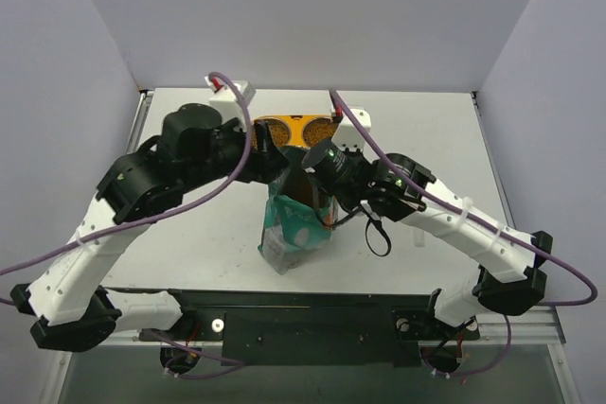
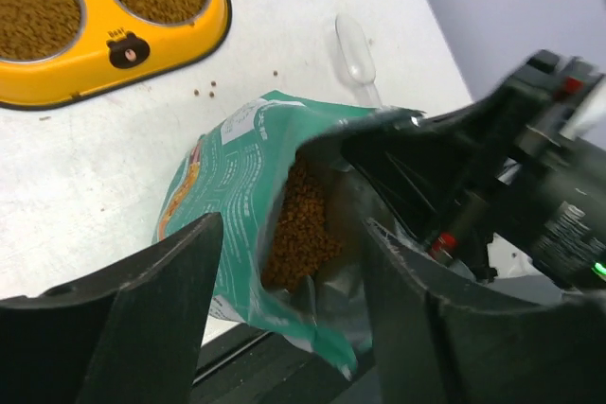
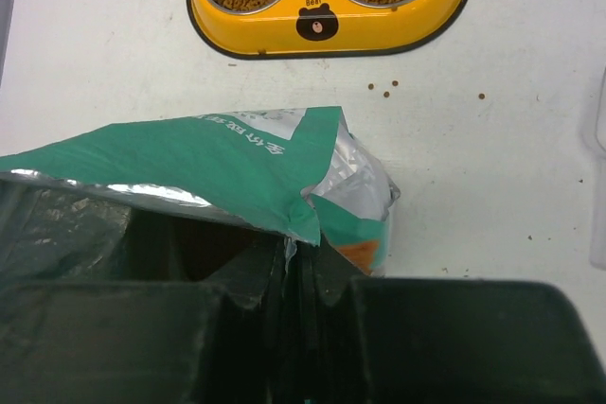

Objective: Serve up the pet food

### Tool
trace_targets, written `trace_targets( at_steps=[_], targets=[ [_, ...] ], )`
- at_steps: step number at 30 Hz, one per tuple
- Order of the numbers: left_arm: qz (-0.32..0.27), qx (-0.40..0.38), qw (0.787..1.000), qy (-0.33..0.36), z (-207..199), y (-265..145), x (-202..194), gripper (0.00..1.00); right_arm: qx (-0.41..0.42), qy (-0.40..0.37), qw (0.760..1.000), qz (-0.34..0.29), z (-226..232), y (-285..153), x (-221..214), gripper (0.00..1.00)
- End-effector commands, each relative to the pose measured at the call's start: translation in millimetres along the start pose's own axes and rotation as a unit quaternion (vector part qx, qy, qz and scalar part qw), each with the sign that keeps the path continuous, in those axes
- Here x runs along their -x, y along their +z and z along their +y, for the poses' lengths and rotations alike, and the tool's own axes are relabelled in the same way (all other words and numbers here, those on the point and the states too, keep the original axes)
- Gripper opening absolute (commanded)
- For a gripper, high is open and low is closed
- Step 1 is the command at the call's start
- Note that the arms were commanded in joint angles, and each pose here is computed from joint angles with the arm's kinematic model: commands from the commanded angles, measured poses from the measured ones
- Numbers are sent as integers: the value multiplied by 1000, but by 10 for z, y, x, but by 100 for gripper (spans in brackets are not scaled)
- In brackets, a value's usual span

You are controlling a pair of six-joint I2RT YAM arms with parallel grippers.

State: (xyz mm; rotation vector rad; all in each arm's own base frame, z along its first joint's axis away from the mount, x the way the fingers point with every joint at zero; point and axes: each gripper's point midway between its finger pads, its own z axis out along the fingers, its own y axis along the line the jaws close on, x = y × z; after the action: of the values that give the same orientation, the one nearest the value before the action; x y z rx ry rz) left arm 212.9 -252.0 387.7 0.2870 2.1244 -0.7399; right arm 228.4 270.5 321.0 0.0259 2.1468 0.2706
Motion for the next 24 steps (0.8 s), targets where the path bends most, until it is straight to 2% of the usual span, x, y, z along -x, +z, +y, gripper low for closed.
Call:
trace_targets(
  at_steps=[1, 6, 7, 8, 10, 12, 13, 15, 20, 22, 24],
  targets=[
    [-114, -37, 993, -15, 27, -624, 421, 75, 14, 81, 995, -56, 170, 18, 532, 0],
    [-133, -47, 990, -3, 136, -789, 314, 77, 0, 97, 995, -23, 66, 169, 548, 0],
    [-145, -50, 988, -5, 139, -848, 333, 75, 3, 97, 995, -13, 74, 181, 515, 0],
    [-142, -44, 989, -5, 176, -794, 290, 72, 0, 103, 995, -12, 34, 201, 550, 0],
    [-150, -42, 988, -7, 189, -760, 309, 50, 6, 106, 994, -1, 33, 203, 545, 0],
    [-155, -53, 987, 6, 140, -713, 342, 42, 11, 107, 994, 4, 25, 193, 553, 0],
    [-149, -72, 986, 21, 62, -663, 341, 41, 13, 106, 994, 4, 22, 184, 557, 0],
    [-130, -89, 986, 62, 34, -527, 216, 43, 19, 108, 994, 5, 22, 191, 592, 0],
    [-141, -122, 976, 112, -44, -467, 179, 68, 28, 112, 993, 10, 34, 205, 644, 0],
    [-139, -123, 976, 115, -48, -401, 164, 73, 27, 117, 993, 9, 14, 210, 670, 0],
    [-123, -127, 978, 115, -53, -335, 99, 73, 25, 124, 992, 9, -3, 208, 687, 0]
  ],
)
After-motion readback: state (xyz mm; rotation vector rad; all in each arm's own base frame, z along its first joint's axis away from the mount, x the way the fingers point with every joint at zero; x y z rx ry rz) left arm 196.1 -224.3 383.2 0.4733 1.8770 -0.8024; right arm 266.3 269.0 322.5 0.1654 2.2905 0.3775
